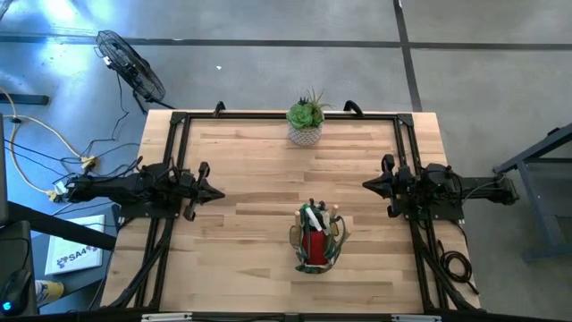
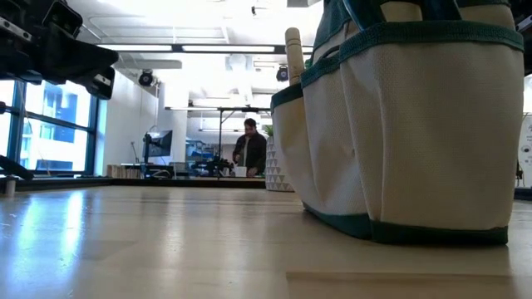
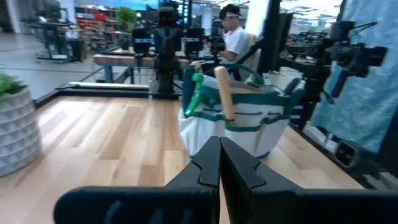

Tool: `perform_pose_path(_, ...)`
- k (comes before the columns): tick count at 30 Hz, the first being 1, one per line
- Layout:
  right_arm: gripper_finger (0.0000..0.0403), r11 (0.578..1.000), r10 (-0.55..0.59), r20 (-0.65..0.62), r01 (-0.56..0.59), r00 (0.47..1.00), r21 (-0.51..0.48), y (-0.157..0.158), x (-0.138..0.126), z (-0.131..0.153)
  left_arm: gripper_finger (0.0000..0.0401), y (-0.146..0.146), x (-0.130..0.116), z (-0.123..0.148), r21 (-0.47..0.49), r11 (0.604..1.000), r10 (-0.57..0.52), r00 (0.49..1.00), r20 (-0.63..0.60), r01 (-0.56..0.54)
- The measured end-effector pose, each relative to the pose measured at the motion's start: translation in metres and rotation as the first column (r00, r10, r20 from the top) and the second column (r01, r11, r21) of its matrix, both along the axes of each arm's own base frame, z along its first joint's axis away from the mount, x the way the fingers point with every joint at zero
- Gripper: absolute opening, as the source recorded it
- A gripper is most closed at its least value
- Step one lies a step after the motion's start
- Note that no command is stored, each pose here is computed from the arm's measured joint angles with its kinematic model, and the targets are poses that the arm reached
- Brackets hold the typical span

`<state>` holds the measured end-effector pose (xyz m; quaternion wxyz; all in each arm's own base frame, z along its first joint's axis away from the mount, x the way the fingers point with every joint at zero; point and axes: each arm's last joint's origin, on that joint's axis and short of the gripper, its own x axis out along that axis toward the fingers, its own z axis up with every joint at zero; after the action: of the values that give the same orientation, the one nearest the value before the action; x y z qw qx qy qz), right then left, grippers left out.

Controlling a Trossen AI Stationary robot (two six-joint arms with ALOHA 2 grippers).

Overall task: Pick & Place Garden tools in Gardening bag
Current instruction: Return to Home Position

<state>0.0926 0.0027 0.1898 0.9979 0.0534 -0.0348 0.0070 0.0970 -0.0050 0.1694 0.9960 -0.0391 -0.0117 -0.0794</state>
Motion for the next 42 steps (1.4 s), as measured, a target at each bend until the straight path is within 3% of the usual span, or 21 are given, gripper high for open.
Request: perform_pose_path(42, 0.0003, 1.000, 0.000, 0.000, 0.000, 1.000, 0.000, 0.0000, 0.0000, 0.0000, 0.0000, 0.0004, 0.0001, 0.0005, 0.022, 1.000, 0.015, 1.000, 0.013, -0.016)
